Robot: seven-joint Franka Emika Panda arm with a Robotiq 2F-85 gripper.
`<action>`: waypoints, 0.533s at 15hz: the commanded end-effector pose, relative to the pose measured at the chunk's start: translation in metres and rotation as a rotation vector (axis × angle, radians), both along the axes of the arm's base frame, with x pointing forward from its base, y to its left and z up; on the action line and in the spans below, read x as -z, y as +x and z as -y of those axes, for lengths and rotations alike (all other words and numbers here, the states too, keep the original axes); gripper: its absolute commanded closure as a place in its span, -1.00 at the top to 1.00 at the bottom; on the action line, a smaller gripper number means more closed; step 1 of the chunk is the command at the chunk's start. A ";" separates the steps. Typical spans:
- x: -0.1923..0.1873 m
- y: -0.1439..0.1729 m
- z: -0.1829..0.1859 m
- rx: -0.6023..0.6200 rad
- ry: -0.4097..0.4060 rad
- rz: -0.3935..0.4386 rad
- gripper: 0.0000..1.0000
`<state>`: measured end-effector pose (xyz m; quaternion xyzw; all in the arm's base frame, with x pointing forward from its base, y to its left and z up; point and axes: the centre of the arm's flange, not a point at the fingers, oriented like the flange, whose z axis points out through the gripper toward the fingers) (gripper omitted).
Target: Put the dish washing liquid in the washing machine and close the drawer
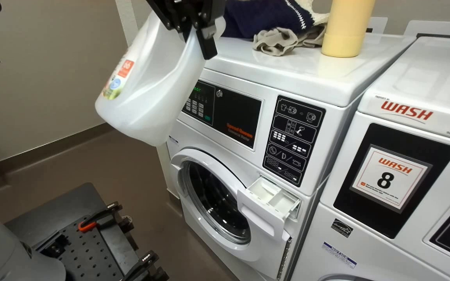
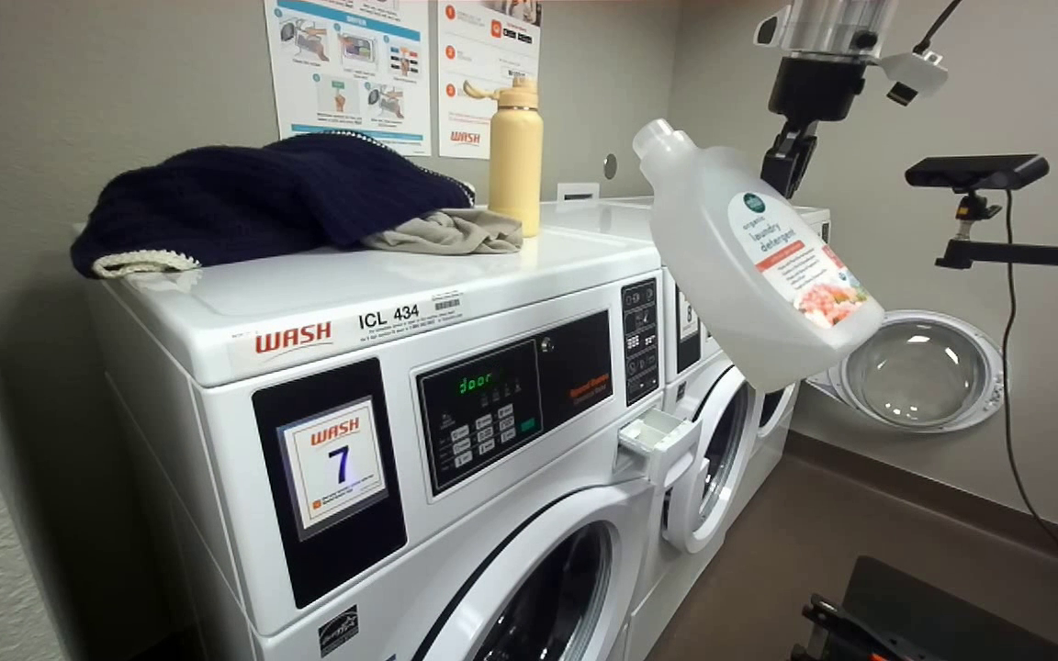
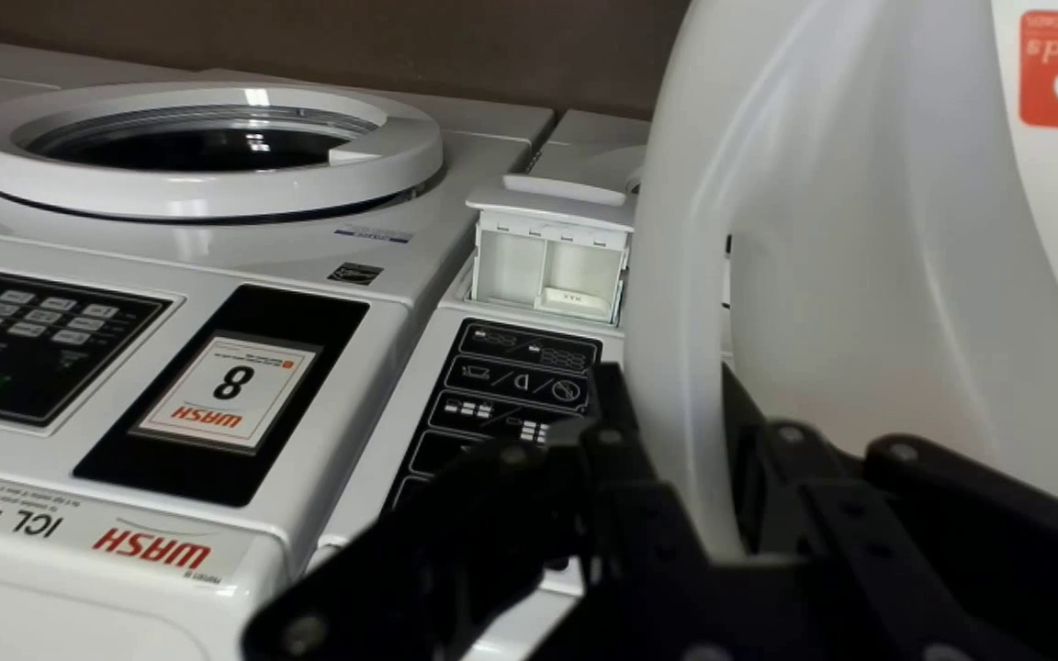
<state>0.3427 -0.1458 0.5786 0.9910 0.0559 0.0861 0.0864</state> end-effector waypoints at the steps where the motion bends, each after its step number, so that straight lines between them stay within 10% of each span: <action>1: 0.012 -0.005 0.017 0.034 0.000 -0.036 -0.80; 8: 0.055 -0.025 0.063 0.136 0.053 -0.171 -0.82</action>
